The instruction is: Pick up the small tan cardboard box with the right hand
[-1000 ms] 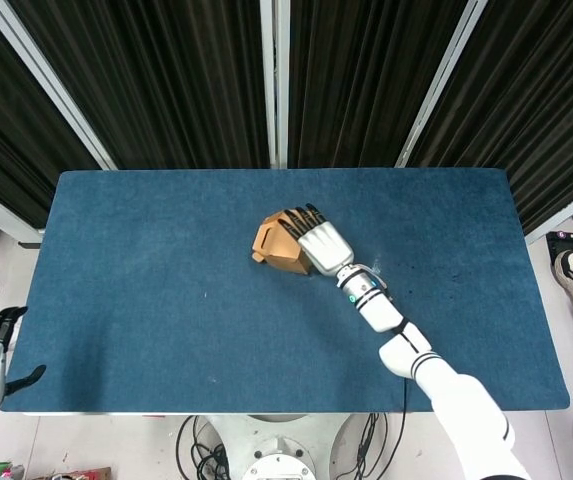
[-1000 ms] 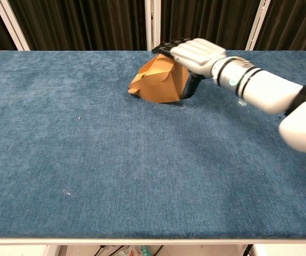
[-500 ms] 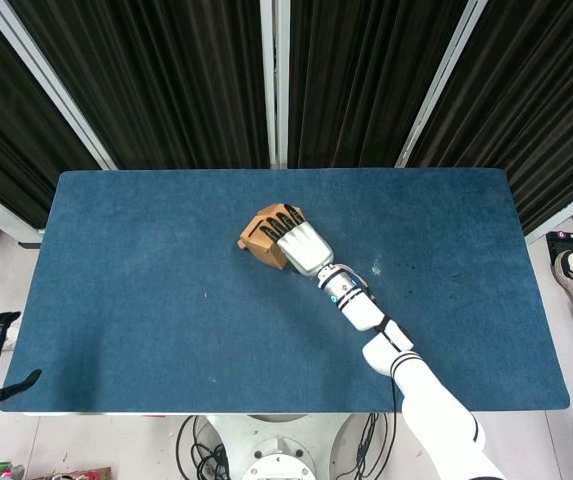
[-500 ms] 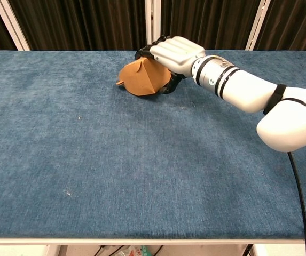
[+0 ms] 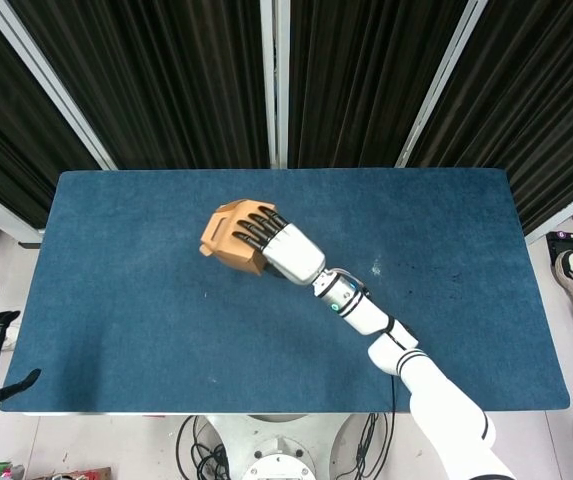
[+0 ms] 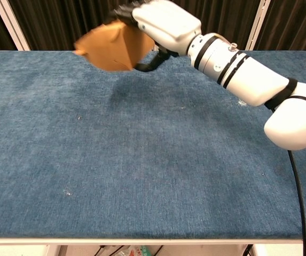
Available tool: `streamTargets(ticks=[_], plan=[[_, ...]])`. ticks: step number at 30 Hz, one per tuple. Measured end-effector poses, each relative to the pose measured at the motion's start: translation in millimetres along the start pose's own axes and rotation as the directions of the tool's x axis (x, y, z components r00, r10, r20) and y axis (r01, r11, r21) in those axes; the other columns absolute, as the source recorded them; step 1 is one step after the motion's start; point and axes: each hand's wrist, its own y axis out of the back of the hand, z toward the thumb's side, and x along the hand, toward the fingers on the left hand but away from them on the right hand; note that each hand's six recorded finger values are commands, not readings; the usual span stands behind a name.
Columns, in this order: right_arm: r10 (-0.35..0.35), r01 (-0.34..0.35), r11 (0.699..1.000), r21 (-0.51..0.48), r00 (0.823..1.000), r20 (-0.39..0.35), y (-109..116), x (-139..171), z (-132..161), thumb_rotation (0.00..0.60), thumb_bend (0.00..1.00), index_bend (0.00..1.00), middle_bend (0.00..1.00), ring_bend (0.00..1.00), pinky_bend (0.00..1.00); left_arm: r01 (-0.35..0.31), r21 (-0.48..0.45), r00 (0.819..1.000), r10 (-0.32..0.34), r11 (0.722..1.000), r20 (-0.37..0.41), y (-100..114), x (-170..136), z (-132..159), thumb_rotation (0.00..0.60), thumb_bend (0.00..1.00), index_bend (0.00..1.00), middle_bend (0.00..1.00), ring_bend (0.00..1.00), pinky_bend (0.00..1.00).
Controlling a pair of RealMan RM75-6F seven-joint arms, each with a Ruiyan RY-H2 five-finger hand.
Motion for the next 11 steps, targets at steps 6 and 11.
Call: streamTargets(ticks=[6, 11], plan=[[-0.143, 0.126, 0.985, -0.117, 0.977, -0.159, 28, 16, 41, 0.6, 0.33, 0.27, 0.29, 0.19, 0.16, -0.001, 0.006, 1.0, 0.001, 1.0, 0.004, 0, 0, 3, 0.6, 0.01, 0.19, 0.18, 0.2, 0.21], [-0.187, 0.154, 0.975, -0.159, 0.958, -0.216, 40, 35, 59, 0.6, 0.33, 0.27, 0.29, 0.19, 0.16, -0.004, 0.009, 1.0, 0.004, 1.0, 0.011, 1, 3, 5, 0.6, 0.01, 0.19, 0.18, 0.2, 0.21]])
